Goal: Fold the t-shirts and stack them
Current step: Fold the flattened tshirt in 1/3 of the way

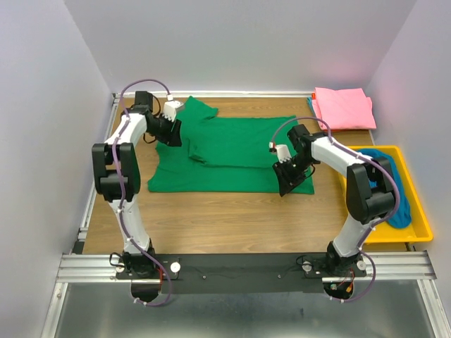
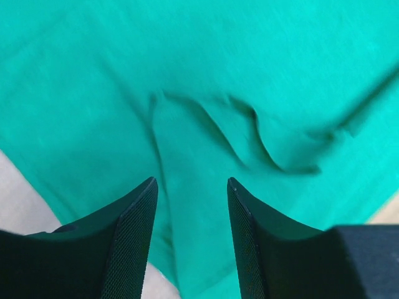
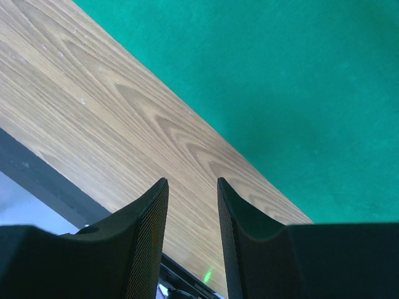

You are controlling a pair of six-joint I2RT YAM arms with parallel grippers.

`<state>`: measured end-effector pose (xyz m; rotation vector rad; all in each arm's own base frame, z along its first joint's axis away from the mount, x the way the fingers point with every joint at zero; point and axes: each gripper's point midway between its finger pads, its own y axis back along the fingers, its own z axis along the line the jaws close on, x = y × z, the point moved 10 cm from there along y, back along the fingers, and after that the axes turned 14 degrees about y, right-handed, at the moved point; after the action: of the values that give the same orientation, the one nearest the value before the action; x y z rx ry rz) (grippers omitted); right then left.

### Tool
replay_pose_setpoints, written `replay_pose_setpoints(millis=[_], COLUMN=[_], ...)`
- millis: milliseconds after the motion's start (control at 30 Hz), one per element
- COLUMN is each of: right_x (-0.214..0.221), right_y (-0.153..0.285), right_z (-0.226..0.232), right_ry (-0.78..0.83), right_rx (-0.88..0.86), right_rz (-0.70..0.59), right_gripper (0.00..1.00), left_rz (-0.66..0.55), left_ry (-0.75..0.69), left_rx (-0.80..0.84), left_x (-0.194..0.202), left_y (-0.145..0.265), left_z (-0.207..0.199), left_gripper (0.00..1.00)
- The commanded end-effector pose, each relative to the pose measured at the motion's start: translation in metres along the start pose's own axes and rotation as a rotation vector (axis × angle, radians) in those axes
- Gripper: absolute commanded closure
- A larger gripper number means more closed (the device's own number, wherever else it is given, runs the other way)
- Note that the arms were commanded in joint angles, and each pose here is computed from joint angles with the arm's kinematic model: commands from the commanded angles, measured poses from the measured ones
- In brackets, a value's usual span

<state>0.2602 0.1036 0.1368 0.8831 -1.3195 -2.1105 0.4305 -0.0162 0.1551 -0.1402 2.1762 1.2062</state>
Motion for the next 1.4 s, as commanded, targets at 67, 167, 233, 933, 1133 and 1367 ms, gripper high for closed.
replay_pose_setpoints(millis=[67, 167, 233, 933, 1133, 1367], right_x=[-0.001, -0.005, -0.009, -0.002, -0.006, 0.003], right_y=[0.008, 0.008, 0.009, 0.001, 0.014, 0.009], right_z=[-0.001, -0.004, -0.007, -0.026, -0.033, -0.053], right_ry=[0.033, 0.033, 0.022, -0.016, 0.03, 0.055], right_rx=[0.058, 0.082, 0.099, 0.196, 0.285, 0.377], right_rz=[-0.022, -0.03, -0.035, 0.029, 0.029, 0.08], right_gripper=[0.56, 0.59, 0.62, 0.71, 0.71, 0.71], left_rz=[-0.036, 0.022, 0.058, -0.014, 0.006, 0.197], left_ry=[-0.064, -0.081, -0.093, -0.097, -0.105, -0.078], left_rx=[0.012, 0.005, 0.023, 0.072, -0.002, -0.138], left_x=[0.015, 0.038, 0.044, -0.035, -0.01, 0.091], left_y=[0.041, 0.034, 0.021, -0.057, -0.002, 0.059], left_z=[-0.036, -0.043, -0.053, -0.075, -0.071, -0.048], left_gripper=[0.51, 0.6, 0.66, 0.59, 0.54, 0.54])
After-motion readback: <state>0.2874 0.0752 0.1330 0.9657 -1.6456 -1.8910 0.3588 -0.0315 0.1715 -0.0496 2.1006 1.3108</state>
